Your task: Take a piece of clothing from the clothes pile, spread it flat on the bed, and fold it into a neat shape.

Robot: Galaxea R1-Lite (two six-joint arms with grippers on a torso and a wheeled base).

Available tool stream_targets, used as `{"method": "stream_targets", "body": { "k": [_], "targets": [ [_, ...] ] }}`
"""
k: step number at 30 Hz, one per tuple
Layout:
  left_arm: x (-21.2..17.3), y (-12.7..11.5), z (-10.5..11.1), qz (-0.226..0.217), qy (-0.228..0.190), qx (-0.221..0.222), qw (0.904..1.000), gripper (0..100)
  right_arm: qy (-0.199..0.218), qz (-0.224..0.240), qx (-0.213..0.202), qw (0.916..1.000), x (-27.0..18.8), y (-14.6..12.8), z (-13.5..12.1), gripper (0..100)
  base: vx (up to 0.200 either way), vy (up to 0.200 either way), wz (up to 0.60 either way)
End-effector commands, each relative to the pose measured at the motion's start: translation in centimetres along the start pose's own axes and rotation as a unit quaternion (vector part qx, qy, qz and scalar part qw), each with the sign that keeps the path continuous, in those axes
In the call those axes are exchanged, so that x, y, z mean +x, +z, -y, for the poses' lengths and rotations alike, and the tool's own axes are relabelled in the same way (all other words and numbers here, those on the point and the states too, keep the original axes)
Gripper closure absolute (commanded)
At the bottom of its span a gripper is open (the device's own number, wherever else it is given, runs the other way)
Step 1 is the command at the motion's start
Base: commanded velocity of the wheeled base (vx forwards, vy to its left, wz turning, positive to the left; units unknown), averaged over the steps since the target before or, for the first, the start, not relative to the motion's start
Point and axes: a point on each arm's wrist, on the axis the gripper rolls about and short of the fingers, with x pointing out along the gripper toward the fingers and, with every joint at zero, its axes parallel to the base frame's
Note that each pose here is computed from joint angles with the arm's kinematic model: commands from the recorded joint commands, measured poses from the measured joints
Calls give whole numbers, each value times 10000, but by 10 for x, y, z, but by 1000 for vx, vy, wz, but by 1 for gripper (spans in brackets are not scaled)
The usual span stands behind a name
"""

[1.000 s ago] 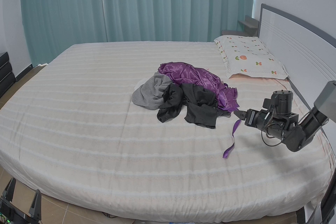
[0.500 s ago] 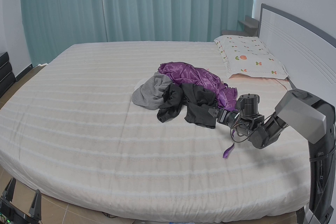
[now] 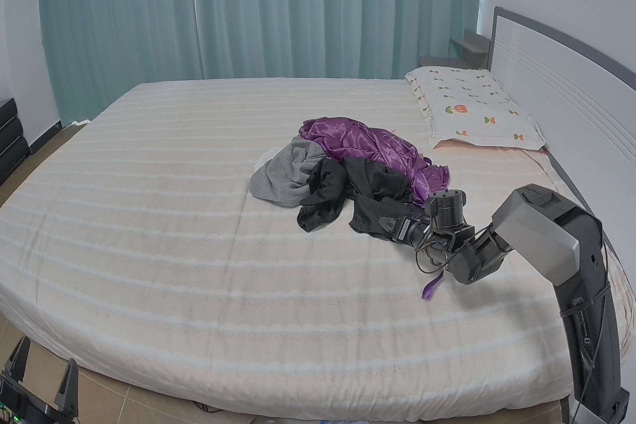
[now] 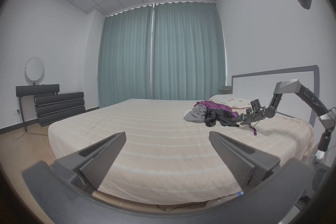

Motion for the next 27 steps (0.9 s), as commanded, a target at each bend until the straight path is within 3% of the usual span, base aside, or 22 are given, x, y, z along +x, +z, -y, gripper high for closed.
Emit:
{"method": "stream_targets", "body": {
  "k": [1,14,15,22,27],
  "targets": [
    [0,-5,0,3,3,-1,10000,0,1,-26,-1,10000,15,-10,3,0,0,0,0],
    [0,-5,0,3,3,-1,10000,0,-47,120,-3,9999,39,-13,3,0,0,0,0],
    [0,-5,0,3,3,-1,10000,0,-44,126,-3,9999,41,-13,2,100,0,0,0],
    [0,-5,0,3,3,-1,10000,0,-86,72,37,9999,41,-11,1,100,0,0,0],
    [0,-5,0,3,3,-1,10000,0,-29,141,486,9987,23,6,-9,100,0,0,0]
  ]
}}
